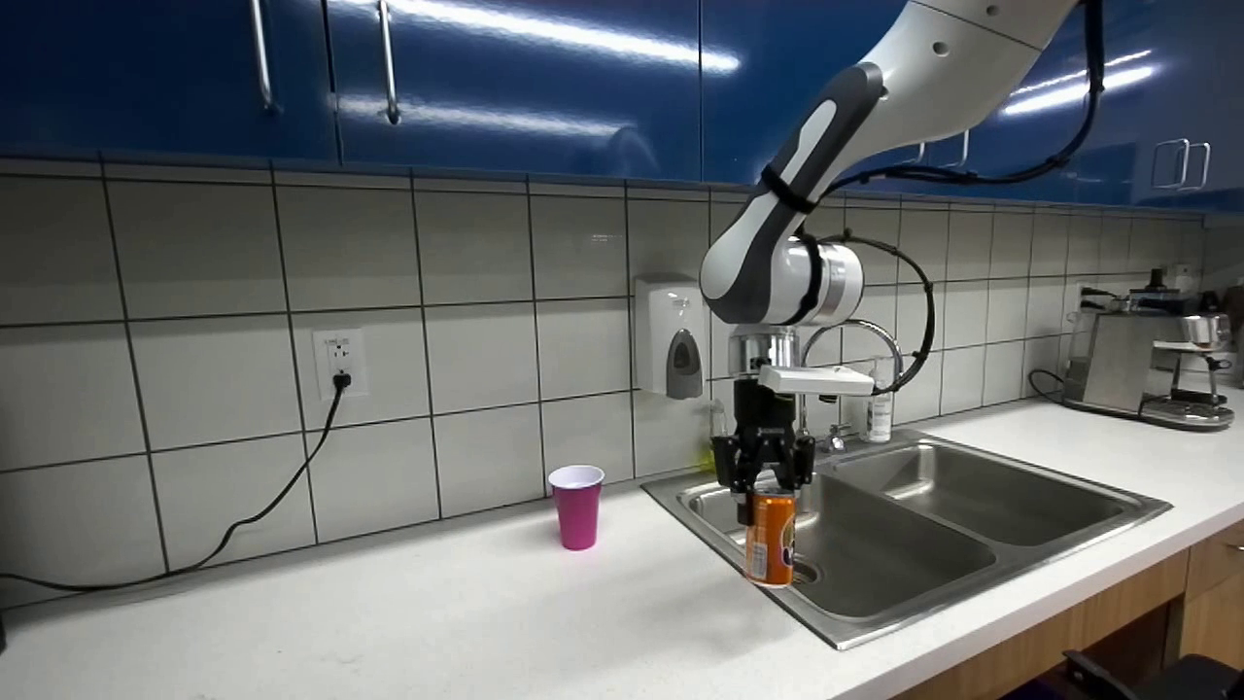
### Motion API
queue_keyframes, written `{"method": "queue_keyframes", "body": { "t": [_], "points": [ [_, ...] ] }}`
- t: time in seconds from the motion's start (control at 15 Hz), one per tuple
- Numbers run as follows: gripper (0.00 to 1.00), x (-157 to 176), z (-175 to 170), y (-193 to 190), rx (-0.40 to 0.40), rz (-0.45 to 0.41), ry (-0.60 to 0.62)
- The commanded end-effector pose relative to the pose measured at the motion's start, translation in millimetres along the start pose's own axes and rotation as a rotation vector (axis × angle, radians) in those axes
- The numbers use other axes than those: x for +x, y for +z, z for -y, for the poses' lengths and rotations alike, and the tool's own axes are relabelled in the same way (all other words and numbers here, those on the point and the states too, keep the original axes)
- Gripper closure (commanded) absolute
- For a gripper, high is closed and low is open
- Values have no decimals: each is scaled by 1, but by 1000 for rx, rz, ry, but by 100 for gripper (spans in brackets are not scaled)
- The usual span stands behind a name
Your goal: Remove the can from the sink
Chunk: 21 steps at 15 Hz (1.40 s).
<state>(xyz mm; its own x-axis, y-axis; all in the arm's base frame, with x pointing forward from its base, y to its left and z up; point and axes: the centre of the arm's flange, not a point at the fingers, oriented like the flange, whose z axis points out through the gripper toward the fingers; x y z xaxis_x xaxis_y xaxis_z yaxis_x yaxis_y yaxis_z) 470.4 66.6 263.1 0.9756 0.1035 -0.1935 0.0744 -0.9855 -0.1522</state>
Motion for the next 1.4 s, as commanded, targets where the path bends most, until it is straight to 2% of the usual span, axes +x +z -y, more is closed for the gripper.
{"method": "queue_keyframes", "body": {
  "t": [0.0, 0.27, 0.53, 1.33],
  "points": [
    [62, -10, 29, -5, 49, -24, -38],
    [62, -3, 57, 4, 75, -37, -56],
    [62, 5, 71, 15, 75, -66, -72],
    [62, 30, 75, 61, 2, -177, -73]
  ]
}}
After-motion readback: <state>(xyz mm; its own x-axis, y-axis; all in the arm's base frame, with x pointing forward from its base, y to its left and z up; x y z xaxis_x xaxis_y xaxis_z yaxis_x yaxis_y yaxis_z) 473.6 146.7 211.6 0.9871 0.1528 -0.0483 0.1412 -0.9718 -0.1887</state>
